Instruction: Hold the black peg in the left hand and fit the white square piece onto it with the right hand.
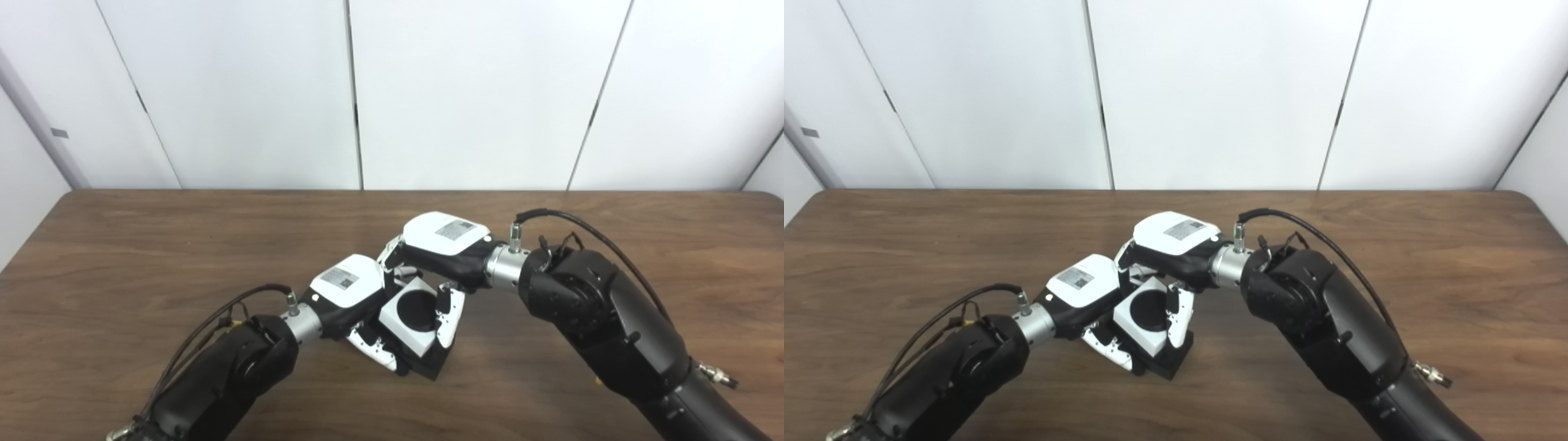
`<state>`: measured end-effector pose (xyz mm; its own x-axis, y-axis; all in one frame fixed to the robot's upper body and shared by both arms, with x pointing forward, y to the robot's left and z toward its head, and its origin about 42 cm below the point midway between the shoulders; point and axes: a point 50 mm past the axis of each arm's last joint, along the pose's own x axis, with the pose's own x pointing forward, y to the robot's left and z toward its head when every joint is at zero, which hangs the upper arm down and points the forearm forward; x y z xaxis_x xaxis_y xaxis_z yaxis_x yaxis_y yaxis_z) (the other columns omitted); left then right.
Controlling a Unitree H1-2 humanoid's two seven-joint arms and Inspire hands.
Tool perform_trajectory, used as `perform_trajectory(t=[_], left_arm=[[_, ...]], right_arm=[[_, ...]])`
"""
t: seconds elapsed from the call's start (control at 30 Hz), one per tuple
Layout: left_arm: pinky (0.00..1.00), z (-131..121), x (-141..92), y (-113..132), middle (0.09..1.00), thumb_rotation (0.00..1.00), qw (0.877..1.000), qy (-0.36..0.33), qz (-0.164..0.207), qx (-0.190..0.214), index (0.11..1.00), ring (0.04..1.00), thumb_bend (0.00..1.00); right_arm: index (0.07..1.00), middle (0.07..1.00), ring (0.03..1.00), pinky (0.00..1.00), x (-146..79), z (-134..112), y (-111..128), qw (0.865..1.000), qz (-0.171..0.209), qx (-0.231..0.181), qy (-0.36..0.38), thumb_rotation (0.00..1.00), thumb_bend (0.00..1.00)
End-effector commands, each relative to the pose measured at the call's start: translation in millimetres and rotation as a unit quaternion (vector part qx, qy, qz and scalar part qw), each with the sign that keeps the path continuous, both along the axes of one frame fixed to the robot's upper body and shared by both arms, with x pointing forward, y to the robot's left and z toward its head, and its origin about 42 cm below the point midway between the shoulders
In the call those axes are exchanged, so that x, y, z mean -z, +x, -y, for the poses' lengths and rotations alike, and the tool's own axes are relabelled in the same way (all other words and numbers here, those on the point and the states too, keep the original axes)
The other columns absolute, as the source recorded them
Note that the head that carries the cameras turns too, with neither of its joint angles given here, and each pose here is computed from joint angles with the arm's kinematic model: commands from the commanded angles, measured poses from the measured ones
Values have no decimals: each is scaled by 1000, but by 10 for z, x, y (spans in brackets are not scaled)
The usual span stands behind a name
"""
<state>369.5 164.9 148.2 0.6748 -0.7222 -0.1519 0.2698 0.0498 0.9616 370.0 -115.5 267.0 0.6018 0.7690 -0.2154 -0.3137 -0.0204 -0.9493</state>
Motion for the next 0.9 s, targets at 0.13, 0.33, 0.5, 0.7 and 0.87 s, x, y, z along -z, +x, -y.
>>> perform_trajectory(t=[0.13, 0.33, 0.5, 0.7, 0.87], left_arm=[[835, 30, 304, -132, 906, 82, 996, 82, -44, 10, 494, 922, 519], [840, 6, 310, -125, 922, 81, 995, 82, -47, 10, 494, 936, 519], [850, -21, 309, -125, 921, 79, 996, 74, -50, 7, 494, 931, 520], [846, -45, 298, -126, 918, 78, 996, 70, -52, 4, 493, 930, 520], [847, -72, 289, -126, 914, 78, 996, 69, -49, 3, 494, 935, 520]], right_arm=[[476, 754, 835, 828, -83, -121, -53, 999, 13, -35, -17, 138, 516], [657, 782, 832, 791, -84, -45, -18, 999, 0, -21, -30, 345, 779], [827, 827, 852, 807, -113, 27, 14, 999, -14, -6, -31, 429, 975], [833, 832, 850, 777, -138, 134, 31, 1000, -9, 5, -30, 428, 983], [821, 827, 847, 781, -124, 226, 39, 999, -12, 15, -28, 394, 981]])
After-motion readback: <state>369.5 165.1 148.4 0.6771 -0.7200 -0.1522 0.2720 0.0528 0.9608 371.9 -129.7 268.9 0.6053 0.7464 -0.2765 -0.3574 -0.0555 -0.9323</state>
